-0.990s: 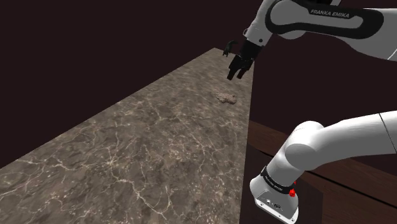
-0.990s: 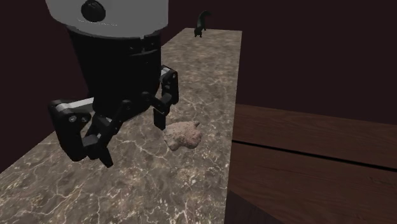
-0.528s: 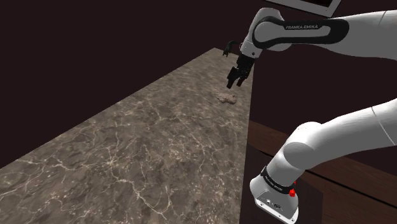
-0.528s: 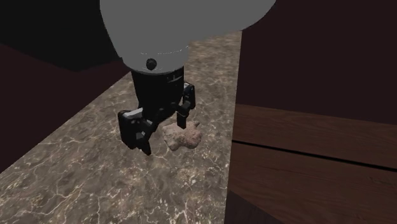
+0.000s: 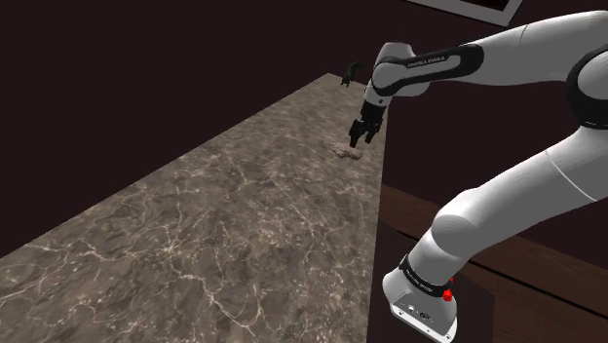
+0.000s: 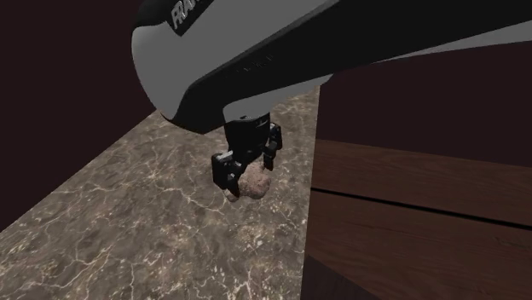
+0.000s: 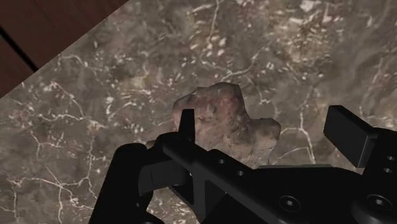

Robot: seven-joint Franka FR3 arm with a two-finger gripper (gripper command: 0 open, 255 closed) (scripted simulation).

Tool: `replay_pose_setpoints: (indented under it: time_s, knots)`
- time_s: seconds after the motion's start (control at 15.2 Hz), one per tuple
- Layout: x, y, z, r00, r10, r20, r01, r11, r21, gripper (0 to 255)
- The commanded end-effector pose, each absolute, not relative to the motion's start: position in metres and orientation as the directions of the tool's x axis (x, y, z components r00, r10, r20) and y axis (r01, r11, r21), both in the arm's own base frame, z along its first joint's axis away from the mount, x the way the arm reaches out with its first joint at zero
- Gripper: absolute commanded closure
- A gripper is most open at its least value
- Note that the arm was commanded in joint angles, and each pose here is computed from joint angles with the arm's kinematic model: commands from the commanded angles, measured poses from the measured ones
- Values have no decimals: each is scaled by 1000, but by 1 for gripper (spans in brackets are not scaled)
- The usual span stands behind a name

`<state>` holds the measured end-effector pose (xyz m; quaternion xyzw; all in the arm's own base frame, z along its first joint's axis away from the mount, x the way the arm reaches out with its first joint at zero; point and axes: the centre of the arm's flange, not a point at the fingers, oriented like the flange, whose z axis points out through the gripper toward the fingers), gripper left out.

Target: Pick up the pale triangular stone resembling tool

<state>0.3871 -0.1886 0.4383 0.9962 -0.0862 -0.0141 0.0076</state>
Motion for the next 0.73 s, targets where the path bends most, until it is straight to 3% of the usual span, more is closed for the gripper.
replay_pose_setpoints:
  time_s: [0.0,0.66]
  knots:
    - [389,-204,422,981,-186,-45,-185,-982,33,0]
    - [391,-219,369,979,-198,-58,-195,-980,45,0]
